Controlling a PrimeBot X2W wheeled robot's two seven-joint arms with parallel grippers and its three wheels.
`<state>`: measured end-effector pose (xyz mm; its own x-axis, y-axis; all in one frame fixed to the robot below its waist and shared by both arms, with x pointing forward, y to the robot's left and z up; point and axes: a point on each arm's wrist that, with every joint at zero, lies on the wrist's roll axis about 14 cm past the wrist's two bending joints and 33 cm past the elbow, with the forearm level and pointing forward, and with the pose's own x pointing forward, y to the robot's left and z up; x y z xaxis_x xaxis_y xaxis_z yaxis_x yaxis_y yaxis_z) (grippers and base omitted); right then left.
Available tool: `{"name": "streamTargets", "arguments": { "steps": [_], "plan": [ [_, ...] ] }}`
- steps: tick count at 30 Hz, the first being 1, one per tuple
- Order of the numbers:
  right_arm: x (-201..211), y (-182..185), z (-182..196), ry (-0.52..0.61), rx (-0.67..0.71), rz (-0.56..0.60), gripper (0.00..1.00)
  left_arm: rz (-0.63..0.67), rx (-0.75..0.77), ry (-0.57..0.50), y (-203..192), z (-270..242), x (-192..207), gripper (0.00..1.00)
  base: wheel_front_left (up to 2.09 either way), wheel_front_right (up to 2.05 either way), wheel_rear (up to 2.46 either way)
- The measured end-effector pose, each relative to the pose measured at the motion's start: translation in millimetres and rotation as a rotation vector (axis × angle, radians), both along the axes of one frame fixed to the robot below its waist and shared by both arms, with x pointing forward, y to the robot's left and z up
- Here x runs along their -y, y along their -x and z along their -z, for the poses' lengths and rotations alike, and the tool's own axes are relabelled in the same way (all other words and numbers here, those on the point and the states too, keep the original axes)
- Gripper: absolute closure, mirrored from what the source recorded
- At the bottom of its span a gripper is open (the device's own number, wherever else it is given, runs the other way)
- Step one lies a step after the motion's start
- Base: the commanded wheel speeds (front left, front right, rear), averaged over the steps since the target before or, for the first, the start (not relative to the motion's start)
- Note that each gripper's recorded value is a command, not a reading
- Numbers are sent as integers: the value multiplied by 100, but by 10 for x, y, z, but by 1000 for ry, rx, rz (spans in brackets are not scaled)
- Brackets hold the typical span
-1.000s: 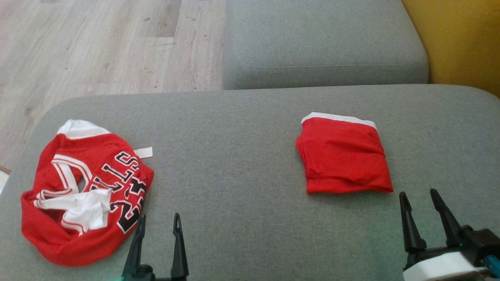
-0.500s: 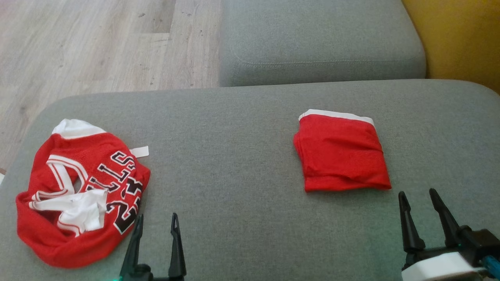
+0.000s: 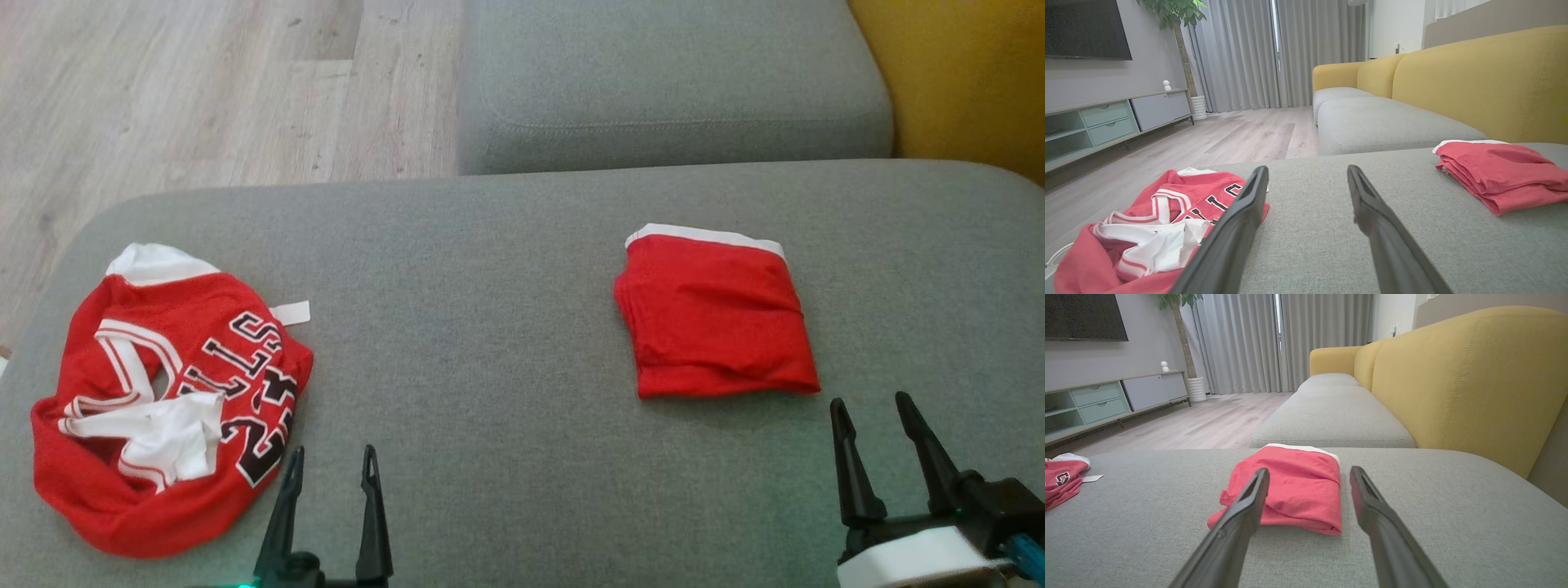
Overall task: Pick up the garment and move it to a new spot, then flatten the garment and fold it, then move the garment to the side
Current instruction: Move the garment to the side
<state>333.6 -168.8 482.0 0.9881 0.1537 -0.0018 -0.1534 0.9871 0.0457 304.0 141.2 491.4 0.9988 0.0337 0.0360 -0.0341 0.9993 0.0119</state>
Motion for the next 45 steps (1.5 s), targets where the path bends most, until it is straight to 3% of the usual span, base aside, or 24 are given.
{"name": "streamTargets", "arguments": {
  "steps": [15, 25, 34, 35, 36, 38, 41, 45],
  "plan": [
    [39, -269, 330, 21, -112, -28, 0, 44, 8, -25, -218, -40, 132, 0, 0, 0, 0],
    [242, -1054, 571, -3, -342, -14, 0, 101, -8, -21, -566, 23, 325, 0, 0, 0, 0],
    [147, -1166, 1075, -33, -594, -44, 0, 112, -30, -16, -688, 105, 365, 0, 0, 0, 0],
    [110, -1154, 1118, -45, -615, -51, 9, 110, -33, -17, -691, 115, 360, 0, 0, 0, 0],
    [110, -1154, 1118, -45, -615, -51, 9, 110, -33, -17, -691, 115, 360, 0, 0, 0, 0],
    [28, -1119, 1170, -68, -643, -72, 100, 108, -39, -15, -695, 136, 362, 0, 0, 0, 0],
    [44, -1132, 1157, -66, -633, -77, 100, 119, -46, -6, -712, 160, 401, 0, 0, 0, 0],
    [432, -1243, 1059, 15, -578, -13, 100, 153, -35, 5, -787, 142, 508, 0, 0, 0, 0]
  ]
}}
